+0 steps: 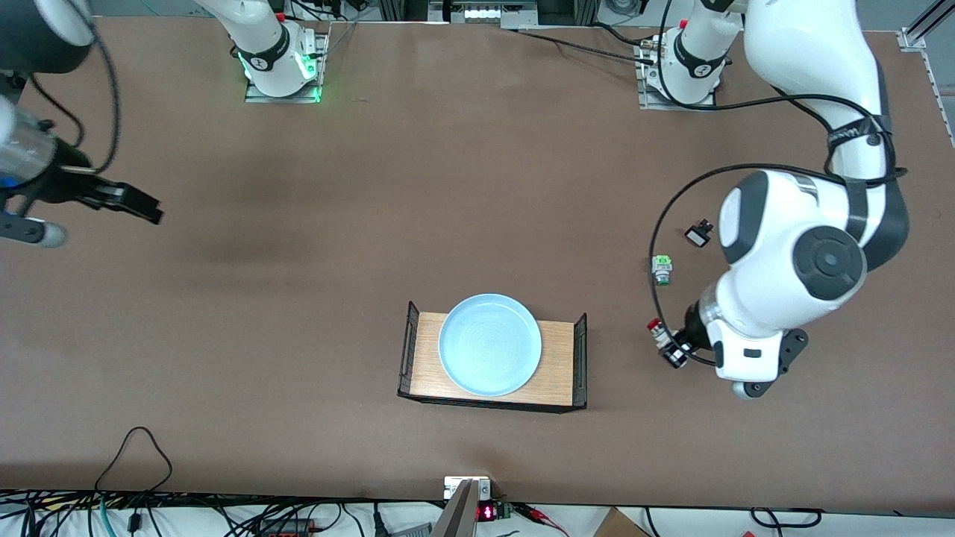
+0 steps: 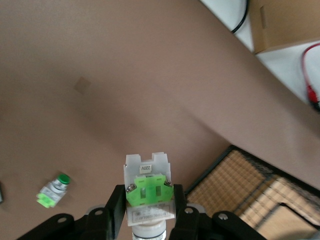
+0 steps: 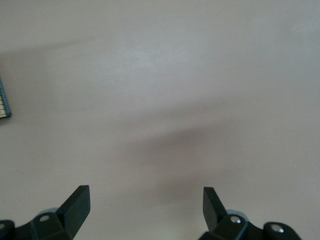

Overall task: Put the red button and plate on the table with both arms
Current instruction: 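Lift and carry the button toward the orange box with the left gripper, then place the button with the left gripper while the right gripper nears the plate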

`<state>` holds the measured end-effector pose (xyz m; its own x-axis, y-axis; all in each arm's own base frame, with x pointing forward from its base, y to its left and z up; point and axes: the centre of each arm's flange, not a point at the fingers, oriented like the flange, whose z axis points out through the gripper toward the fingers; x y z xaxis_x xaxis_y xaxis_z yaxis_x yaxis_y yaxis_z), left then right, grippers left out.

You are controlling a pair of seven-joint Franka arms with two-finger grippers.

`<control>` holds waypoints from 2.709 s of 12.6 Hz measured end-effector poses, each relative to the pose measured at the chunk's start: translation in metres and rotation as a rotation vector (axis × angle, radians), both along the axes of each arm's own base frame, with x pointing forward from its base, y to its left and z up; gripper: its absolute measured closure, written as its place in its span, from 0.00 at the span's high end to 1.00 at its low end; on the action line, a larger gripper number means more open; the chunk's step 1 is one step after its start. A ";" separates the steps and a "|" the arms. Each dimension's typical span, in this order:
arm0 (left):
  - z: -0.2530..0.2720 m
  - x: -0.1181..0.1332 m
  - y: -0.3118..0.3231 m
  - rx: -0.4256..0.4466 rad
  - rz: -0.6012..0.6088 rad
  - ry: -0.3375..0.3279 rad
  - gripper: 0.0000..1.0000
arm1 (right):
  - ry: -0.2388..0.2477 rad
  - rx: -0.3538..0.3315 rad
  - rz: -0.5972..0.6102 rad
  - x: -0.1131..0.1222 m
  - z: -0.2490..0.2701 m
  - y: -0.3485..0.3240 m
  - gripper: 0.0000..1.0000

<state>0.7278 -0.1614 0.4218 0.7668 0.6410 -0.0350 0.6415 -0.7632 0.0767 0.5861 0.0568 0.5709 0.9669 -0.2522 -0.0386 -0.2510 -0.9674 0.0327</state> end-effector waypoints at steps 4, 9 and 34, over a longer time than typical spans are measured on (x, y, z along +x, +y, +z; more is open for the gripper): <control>-0.041 -0.001 0.076 -0.070 -0.154 0.064 0.43 | 0.003 0.012 -0.028 -0.015 -0.003 0.091 1.00; -0.119 -0.015 0.148 -0.073 -0.319 0.038 0.43 | 0.003 0.028 -0.045 -0.022 -0.032 0.177 1.00; -0.192 -0.034 0.203 -0.094 -0.624 -0.046 1.00 | -0.211 0.279 -0.615 0.031 -0.190 0.387 1.00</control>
